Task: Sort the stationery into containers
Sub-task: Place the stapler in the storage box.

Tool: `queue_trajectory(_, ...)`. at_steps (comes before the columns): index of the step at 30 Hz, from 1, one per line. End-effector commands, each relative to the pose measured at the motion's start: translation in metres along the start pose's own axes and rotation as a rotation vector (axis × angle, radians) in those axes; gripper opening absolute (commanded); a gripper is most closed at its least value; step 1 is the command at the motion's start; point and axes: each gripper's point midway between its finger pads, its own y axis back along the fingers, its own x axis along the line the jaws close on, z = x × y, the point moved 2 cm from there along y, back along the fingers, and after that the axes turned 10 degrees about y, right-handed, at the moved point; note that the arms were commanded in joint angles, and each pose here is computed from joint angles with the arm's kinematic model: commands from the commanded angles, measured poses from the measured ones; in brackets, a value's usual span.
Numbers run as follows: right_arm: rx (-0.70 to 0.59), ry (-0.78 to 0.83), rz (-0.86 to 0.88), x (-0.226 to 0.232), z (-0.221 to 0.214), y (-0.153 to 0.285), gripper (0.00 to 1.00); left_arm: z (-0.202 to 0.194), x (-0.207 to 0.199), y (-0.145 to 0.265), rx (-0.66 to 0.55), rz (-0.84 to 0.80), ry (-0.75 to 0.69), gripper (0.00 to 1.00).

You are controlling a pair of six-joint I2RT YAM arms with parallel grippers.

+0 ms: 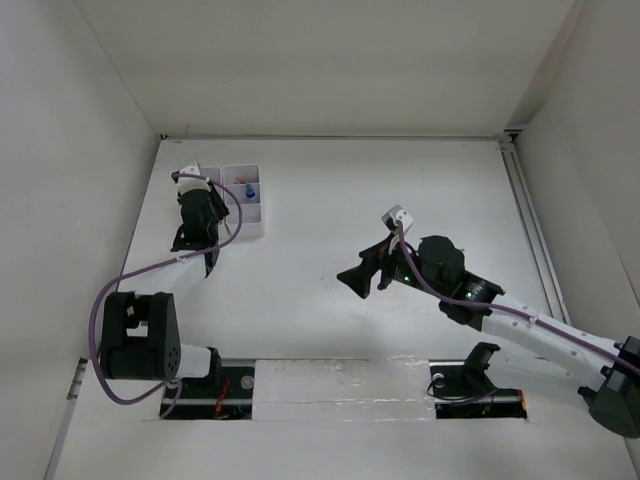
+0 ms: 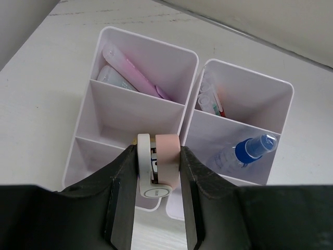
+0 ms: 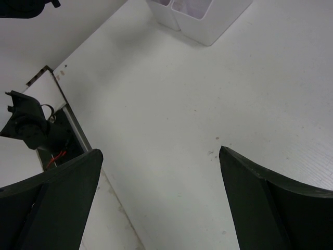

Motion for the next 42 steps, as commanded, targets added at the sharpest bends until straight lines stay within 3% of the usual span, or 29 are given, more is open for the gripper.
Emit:
queue_trajectory(1,-0.085,0.031,0.029,0.006,0.021,0.003,1.00,0.005,0.002,-0.004,-0.050,0.008,0.002,0.03)
queue_trajectory(27,-0.083,0.031,0.038,0.007,0.018,0.003,1.00,-0.003,0.024,-0.010,-0.086,0.060,0.012,0.05)
queue_trajectory(33,-0.083,0.031,0.038,0.007,0.018,0.003,1.00,-0.004,0.028,-0.010,-0.096,0.078,0.031,0.27)
queue_trajectory(42,-0.083,0.031,0.038,0.007,0.018,0.003,1.00,-0.008,0.033,-0.008,-0.090,0.105,0.038,0.41)
